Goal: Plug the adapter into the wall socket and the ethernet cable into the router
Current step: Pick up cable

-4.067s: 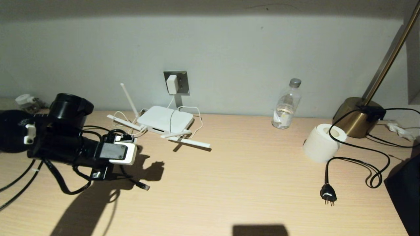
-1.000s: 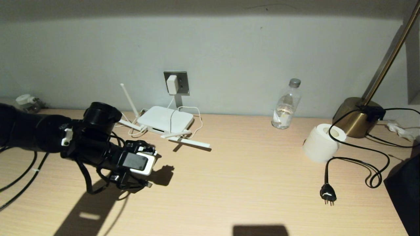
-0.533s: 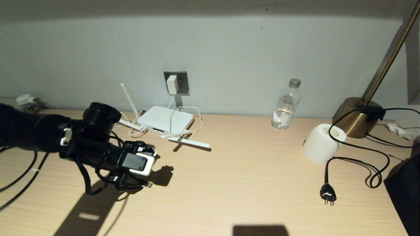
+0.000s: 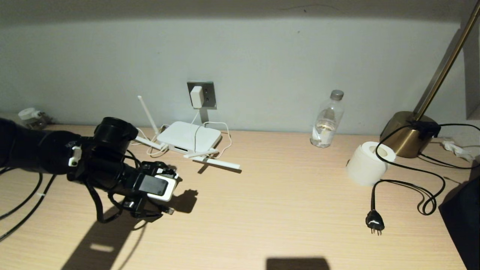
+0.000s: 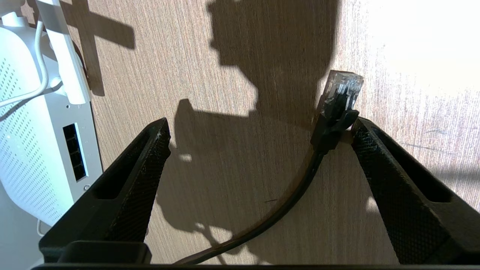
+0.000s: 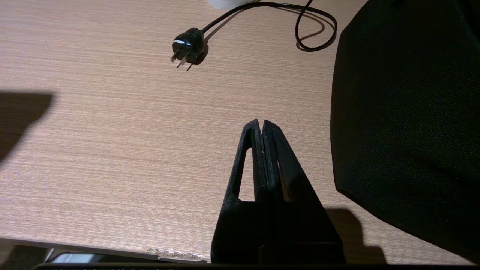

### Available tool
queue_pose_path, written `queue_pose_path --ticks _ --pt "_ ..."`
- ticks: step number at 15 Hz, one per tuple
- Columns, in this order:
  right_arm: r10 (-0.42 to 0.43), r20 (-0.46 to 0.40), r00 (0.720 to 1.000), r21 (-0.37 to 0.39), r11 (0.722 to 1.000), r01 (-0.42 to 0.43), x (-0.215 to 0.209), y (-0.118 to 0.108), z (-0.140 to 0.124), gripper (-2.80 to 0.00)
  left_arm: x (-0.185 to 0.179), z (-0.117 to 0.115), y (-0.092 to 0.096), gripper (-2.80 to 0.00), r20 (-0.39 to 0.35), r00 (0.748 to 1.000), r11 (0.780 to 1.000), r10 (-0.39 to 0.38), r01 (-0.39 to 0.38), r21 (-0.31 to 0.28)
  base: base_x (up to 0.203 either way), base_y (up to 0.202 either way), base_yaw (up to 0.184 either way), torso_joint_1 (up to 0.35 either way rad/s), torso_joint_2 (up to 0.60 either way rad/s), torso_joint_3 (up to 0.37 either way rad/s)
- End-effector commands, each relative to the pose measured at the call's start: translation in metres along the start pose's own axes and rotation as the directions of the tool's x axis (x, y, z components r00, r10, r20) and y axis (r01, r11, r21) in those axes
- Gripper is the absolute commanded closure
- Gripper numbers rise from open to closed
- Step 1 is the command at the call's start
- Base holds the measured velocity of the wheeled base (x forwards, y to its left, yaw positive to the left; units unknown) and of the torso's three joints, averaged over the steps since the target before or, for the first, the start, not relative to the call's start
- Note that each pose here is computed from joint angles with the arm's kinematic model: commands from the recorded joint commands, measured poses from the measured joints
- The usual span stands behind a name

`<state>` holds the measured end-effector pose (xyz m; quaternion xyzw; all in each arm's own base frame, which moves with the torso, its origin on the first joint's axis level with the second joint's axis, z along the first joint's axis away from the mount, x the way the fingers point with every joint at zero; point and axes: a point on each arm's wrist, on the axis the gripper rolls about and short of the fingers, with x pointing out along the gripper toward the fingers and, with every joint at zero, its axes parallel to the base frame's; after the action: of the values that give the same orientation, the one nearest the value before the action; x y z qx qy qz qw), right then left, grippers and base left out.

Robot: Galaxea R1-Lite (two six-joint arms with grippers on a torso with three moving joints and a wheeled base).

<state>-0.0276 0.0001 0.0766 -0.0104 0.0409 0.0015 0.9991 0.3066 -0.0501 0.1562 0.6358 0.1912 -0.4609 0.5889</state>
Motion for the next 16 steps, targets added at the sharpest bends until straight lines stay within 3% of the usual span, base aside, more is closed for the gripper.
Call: queue_pose_path --ticks 1,11,12,13,16 --pt "0.001 -0.001 1.000 0.000 1.000 -0.001 0.0000 0.0000 -0.0001 0.00 0.0030 -0.0010 0.0028 -2.80 -0.001 1.000 1.000 0.006 -0.006 0.010 0.000 0.000 0.000 0.000 0.00 0.000" --pt "0.001 -0.001 1.000 0.000 1.000 -0.001 0.0000 0.0000 -0.0001 0.00 0.0053 -0.0025 0.0037 -2.80 -0.014 1.000 1.000 -0.003 0.003 0.006 0.000 0.000 0.000 0.000 0.00 0.000" --pt "0.001 -0.001 1.000 0.000 1.000 -0.001 0.0000 0.0000 -0.0001 0.00 0.0052 -0.0025 0.0037 -1.94 -0.014 1.000 1.000 -0.003 0.003 0.006 0.000 0.000 0.000 0.000 0.00 0.000" --pt "0.001 -0.001 1.000 0.000 1.000 -0.001 0.0000 0.0000 -0.0001 0.00 0.0053 -0.0025 0.0036 0.00 -0.014 1.000 1.000 -0.004 0.005 0.005 0.000 0.000 0.000 0.000 0.00 0.000" --pt "0.001 -0.001 1.000 0.000 1.000 -0.001 0.0000 0.0000 -0.0001 0.00 0.0062 -0.0026 0.0027 0.00 -0.013 1.000 1.000 -0.012 0.012 0.002 0.000 0.000 0.000 0.000 0.00 0.000"
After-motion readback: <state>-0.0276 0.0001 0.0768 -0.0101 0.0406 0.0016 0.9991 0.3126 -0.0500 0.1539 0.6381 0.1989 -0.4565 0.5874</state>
